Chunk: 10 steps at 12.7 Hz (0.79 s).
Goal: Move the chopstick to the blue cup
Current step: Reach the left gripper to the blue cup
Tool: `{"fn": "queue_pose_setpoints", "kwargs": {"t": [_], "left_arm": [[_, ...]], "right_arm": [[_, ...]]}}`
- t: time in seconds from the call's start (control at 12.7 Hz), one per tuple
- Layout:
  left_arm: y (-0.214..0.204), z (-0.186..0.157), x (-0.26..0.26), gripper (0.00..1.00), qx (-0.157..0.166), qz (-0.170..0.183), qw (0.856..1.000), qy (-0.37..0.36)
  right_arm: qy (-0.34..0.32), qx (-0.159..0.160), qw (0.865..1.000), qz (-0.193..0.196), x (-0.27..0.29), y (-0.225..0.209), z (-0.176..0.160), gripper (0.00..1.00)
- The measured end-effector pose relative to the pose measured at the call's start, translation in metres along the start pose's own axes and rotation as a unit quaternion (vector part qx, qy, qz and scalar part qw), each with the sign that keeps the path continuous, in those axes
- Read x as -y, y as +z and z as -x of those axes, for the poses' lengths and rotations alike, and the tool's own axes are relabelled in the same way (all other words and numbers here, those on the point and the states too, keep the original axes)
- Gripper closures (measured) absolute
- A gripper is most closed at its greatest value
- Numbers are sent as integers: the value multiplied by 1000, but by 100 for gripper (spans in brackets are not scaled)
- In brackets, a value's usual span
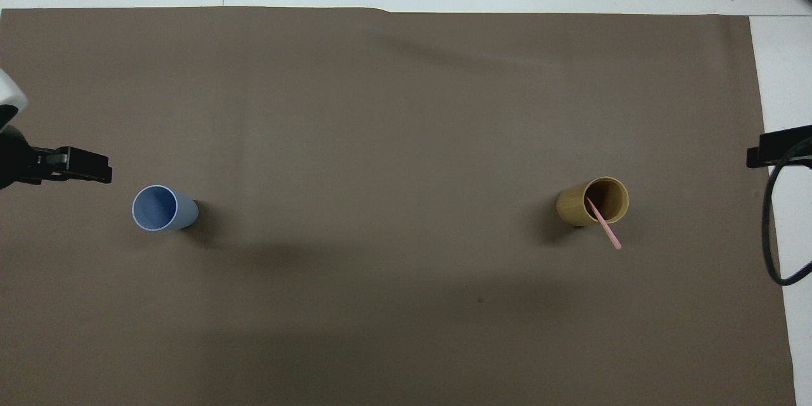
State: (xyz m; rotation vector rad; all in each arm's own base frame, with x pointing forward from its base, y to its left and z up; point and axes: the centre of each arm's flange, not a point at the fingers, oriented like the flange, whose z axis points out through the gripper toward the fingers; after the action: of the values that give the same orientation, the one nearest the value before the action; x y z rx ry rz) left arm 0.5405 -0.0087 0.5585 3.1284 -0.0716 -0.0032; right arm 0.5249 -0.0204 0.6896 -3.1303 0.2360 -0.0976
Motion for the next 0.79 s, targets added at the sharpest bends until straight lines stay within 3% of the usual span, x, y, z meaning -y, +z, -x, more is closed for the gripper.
{"fn": "queue_pose_setpoints", "kwargs": {"t": [0.39, 0.79], "left_arm": [[93, 7, 19, 0, -9, -1, 999, 40], [149, 21, 29, 0, 6, 0, 995, 95]], "right_arm": [[0, 0, 1000, 0, 0, 0, 0, 0], [0, 0, 1000, 0, 0, 0, 0, 0]]}}
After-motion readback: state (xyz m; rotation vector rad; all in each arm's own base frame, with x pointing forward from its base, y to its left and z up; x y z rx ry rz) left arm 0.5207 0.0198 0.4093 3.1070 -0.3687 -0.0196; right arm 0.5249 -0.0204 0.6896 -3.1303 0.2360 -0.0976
